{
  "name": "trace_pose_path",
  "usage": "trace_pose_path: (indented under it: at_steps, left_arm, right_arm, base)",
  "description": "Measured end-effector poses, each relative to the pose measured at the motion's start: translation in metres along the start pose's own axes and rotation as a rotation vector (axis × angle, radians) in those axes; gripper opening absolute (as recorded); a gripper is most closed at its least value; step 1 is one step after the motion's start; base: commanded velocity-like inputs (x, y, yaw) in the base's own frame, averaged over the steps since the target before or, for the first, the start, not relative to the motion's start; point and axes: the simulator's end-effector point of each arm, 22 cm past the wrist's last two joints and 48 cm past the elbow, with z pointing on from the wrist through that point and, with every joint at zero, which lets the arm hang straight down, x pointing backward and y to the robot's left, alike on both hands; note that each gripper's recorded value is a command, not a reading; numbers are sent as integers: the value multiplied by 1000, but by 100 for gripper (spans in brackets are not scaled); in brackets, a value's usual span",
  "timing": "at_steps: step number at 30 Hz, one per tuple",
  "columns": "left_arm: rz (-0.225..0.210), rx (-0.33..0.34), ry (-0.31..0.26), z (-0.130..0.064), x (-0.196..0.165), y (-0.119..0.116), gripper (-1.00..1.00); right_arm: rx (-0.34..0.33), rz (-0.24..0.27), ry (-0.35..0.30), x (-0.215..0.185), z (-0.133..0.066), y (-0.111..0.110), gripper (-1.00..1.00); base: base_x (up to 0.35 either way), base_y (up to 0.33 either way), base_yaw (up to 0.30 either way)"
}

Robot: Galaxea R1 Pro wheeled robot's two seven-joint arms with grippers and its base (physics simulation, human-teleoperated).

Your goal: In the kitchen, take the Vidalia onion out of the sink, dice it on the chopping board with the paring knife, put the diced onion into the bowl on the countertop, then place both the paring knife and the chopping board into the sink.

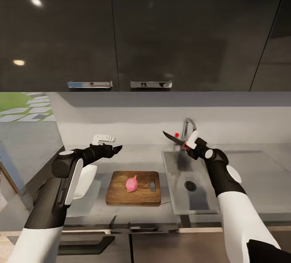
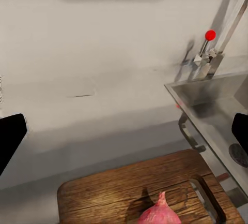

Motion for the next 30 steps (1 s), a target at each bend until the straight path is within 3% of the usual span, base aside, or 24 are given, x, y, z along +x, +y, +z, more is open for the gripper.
trace_pose_path:
  at_steps: [9, 12, 15, 17, 21, 22, 26, 30]
  left_arm:
    - [0, 0, 0, 0, 0, 0, 100]
    - [0, 0, 0, 0, 0, 0, 100]
    - [0, 0, 0, 0, 0, 0, 100]
    - [0, 1, -1, 0, 0, -1, 100]
    - [0, 0, -1, 0, 0, 0, 100]
    - [0, 0, -1, 0, 0, 0, 100]
    - [0, -1, 0, 0, 0, 0, 100]
    - [0, -1, -1, 0, 0, 0, 100]
  right_arm:
    - [11, -47, 1, 4, -1, -4, -100]
    - [16, -148, -39, -4, -1, -5, -100]
    - [29, -277, -124, -20, -4, -7, -100]
    - [47, -334, -176, -29, -7, -10, -100]
    - [64, -392, -244, -31, -11, 2, -100]
    - [92, -429, -316, -33, -19, 15, -100]
    - [143, -478, -409, -41, -35, 20, -100]
    - [140, -533, -435, -26, -44, 25, -100]
  base:
    - [0, 266, 0]
    - [0, 212, 0]
    - [0, 75, 0]
    - [0, 23, 0]
    - [0, 7, 0]
    - [0, 1, 0]
    - [0, 0, 0]
    - [0, 0, 0]
